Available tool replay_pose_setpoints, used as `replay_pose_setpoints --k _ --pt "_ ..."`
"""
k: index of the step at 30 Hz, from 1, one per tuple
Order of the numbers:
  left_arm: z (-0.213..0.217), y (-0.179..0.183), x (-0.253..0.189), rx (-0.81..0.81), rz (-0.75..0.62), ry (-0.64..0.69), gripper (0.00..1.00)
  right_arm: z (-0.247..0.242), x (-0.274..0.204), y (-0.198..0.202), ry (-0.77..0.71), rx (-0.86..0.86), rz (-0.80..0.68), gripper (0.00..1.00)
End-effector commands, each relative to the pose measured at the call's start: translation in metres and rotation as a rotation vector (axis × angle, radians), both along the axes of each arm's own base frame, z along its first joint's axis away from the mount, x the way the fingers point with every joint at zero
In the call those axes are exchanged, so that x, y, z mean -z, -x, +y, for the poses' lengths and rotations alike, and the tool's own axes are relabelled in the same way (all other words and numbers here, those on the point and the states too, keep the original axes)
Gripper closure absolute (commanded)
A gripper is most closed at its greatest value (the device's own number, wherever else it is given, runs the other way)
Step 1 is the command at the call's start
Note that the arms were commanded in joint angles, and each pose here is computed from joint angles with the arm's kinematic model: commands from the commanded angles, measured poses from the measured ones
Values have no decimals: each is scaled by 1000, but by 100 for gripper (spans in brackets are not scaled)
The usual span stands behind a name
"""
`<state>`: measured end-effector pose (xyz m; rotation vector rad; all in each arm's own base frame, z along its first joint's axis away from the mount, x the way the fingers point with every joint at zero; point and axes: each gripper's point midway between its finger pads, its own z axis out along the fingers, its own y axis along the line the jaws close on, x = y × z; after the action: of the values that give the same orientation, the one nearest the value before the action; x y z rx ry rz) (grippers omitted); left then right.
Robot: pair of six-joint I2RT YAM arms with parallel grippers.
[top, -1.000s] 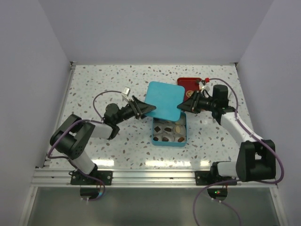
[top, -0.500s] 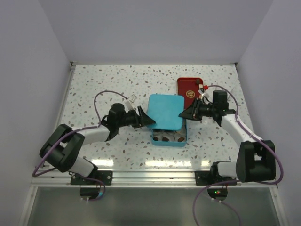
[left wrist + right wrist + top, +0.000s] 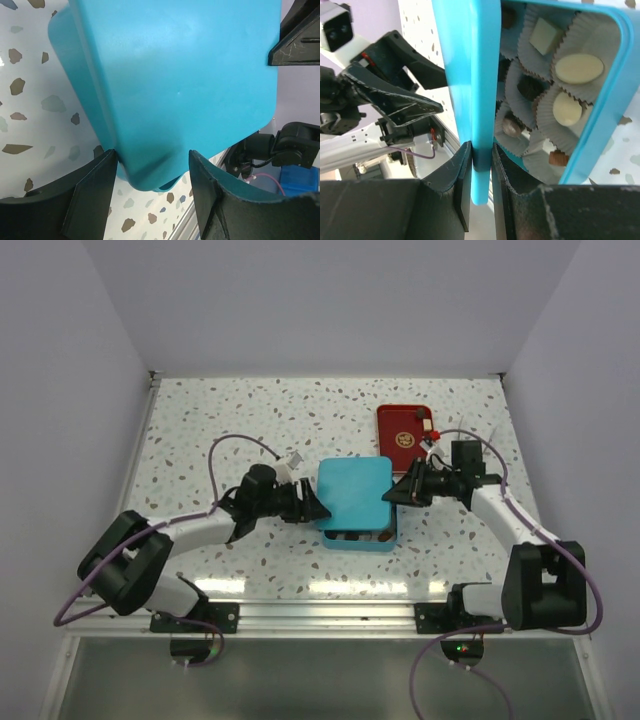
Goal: Pack the chocolate
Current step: Close the box lid on the packing box.
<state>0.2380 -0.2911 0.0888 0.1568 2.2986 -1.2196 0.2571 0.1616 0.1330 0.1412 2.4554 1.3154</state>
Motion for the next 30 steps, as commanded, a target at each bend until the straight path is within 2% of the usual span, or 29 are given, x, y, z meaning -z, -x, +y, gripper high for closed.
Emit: replay_pose_setpoints --k 1,14,25,30 --pt "-8 -9 -31 12 -101 15 36 -8 10 11 52 2 14 100" --pt "-5 -9 -42 17 -123 -27 34 -21 21 16 116 17 57 100" --pt "4 -15 -26 -33 -113 -119 34 -30 26 17 149 70 63 100" --pt "3 -20 -26 -54 -133 -142 40 -34 32 19 166 86 65 100"
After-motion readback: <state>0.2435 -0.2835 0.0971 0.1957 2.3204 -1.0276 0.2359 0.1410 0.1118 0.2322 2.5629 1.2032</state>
